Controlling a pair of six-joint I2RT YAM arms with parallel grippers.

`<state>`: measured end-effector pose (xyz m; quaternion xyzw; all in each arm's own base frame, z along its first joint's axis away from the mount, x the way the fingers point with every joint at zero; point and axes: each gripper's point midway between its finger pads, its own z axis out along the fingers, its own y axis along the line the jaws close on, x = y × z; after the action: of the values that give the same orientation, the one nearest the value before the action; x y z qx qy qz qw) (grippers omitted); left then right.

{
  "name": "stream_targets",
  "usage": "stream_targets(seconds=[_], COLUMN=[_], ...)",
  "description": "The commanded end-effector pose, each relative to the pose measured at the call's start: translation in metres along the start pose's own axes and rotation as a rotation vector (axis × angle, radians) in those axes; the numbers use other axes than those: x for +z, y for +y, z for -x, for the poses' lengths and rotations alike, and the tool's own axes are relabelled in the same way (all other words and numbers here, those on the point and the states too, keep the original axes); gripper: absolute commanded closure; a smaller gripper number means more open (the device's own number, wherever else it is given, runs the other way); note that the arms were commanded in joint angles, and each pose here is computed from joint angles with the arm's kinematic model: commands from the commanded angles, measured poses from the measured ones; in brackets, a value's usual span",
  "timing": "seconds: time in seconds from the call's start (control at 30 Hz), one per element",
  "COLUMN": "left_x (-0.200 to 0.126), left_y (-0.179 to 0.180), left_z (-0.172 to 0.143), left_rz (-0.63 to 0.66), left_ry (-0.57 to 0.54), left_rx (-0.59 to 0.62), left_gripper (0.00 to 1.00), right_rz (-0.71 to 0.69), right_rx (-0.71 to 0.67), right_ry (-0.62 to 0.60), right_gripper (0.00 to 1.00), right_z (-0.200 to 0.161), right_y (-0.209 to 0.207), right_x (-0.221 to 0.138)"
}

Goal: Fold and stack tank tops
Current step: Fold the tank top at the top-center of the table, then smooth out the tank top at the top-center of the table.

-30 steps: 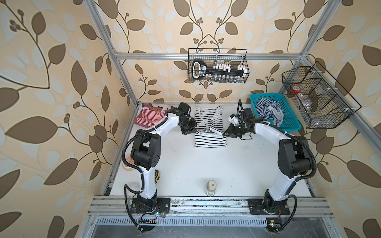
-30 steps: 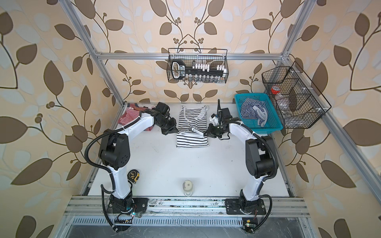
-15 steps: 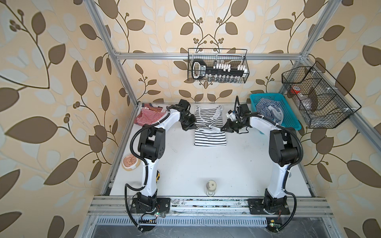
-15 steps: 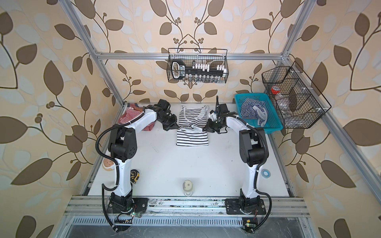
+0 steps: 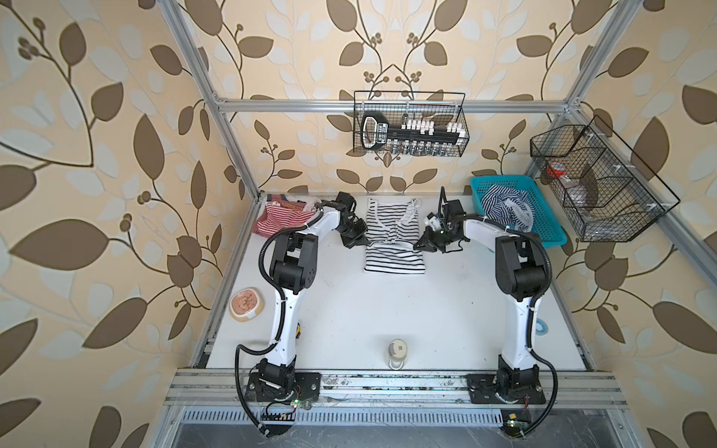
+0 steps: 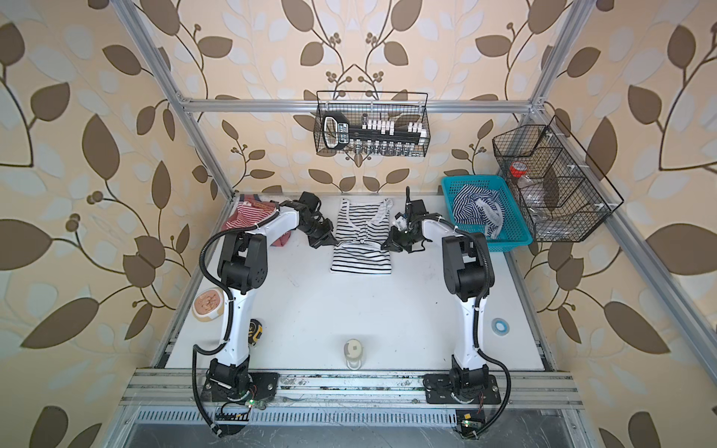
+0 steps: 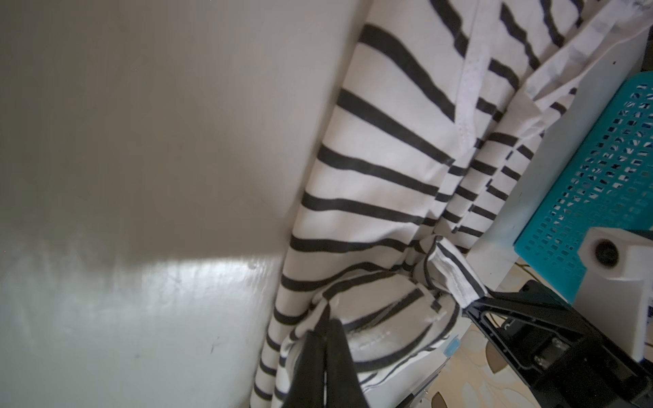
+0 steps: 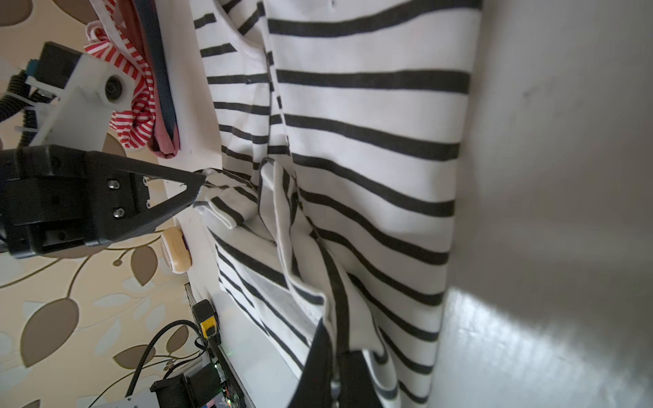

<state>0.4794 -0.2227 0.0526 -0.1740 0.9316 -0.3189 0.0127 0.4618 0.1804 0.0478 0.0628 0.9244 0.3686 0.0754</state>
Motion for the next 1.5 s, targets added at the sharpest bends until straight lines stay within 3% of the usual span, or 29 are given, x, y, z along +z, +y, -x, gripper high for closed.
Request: stream_targets(seconds=[0.0, 0.07, 0.3, 0.4, 0.53, 0.63, 0.87, 1.03, 1.2, 1.47], left_x=[-0.017, -0.024, -0.072, -0.095, -0.102, -0.097, -0.054, -0.035, -0.02, -0.005], left_y=[-0.02, -0.026, -0.055, -0.061, -0.045, -0.04, -0.032, -0.036, -0.04, -0.031], left_z=[0.014, 0.02, 0.039, 0.036, 0.018, 0.0, -0.028, -0.02, -0.004, 0.026], left_rz=[-0.066, -0.082, -0.098, -0.085, -0.048, -0.051, -0.04, -0.069, -0.084, -0.107], left_ry=[-0.039, -0.064, -0.173, -0.227, -0.239, -0.209, -0.081, -0.05, -0.038, -0.049], left_rx=[0.008, 0.009, 0.073, 0.089, 0.066, 0.061, 0.054, 0.05, 0.045, -0.017], left_gripper=[0.8, 0.74, 0.64, 0.61, 0.63, 0.75, 1.0, 1.0, 0.89, 0.88], right_rz=[0.027, 0.039, 0.078, 0.085, 0.098, 0.085, 0.049, 0.047, 0.045, 0.063], right_rx=[-0.005, -0.017, -0.07, -0.086, -0.099, -0.105, -0.079, -0.056, -0.034, -0.012], right_ry=[-0.031, -0.064, -0.166, -0.193, -0.19, -0.143, -0.034, -0.012, -0.012, -0.033], right_gripper=[0.79, 0.71, 0.65, 0.64, 0.64, 0.68, 0.92, 0.93, 0.93, 0.93], right_z=[0.015, 0.022, 0.038, 0.034, 0.019, 0.003, -0.022, -0.016, 0.002, 0.027], right_y=[0.003, 0.01, 0.038, 0.045, 0.049, 0.045, 0.023, 0.012, 0.002, -0.003], right_x=[-0.004, -0.012, -0.05, -0.063, -0.066, -0.056, -0.019, -0.004, 0.004, 0.011])
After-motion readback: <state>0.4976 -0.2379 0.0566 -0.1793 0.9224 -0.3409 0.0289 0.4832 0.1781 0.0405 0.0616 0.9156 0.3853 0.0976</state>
